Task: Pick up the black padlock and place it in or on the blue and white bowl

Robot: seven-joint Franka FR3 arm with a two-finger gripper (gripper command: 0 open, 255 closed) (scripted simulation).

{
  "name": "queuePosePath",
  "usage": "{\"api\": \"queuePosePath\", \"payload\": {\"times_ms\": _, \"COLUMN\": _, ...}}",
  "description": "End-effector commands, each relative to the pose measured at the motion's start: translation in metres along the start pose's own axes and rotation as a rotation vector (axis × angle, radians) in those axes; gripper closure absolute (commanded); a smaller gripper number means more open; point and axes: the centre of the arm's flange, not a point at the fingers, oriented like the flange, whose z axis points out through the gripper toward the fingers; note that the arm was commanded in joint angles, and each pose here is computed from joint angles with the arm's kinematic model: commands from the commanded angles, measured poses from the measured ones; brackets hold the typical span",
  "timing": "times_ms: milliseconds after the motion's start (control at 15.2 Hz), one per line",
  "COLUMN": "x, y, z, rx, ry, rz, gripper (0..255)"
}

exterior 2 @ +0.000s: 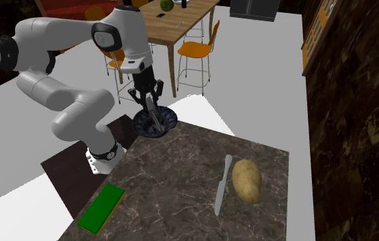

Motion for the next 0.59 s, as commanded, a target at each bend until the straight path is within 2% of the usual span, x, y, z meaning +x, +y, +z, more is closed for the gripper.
{"api": "queuePosePath", "payload": {"times_ms": 0, "x": 0.000, "y": 0.000, "z": 0.003, "rx": -0.006, "ry": -0.003, "rz": 0.002, "gripper": 255}}
{"api": "queuePosePath", "payload": {"times_ms": 66, "x": 0.001, "y": 0.001, "z": 0.003, "rx": -0.006, "ry": -0.003, "rz": 0.002, "gripper": 0}}
{"api": "queuePosePath", "payload": {"times_ms": 396, "x": 0.000, "y": 0.000, "z": 0.003, "rx": -0.006, "ry": -0.003, "rz": 0.002, "gripper": 0}}
{"api": "queuePosePath", "payload": {"times_ms": 528, "x": 0.000, "y": 0.000, "z": -0.024, "rx": -0.006, "ry": -0.003, "rz": 0.002, "gripper": 0}}
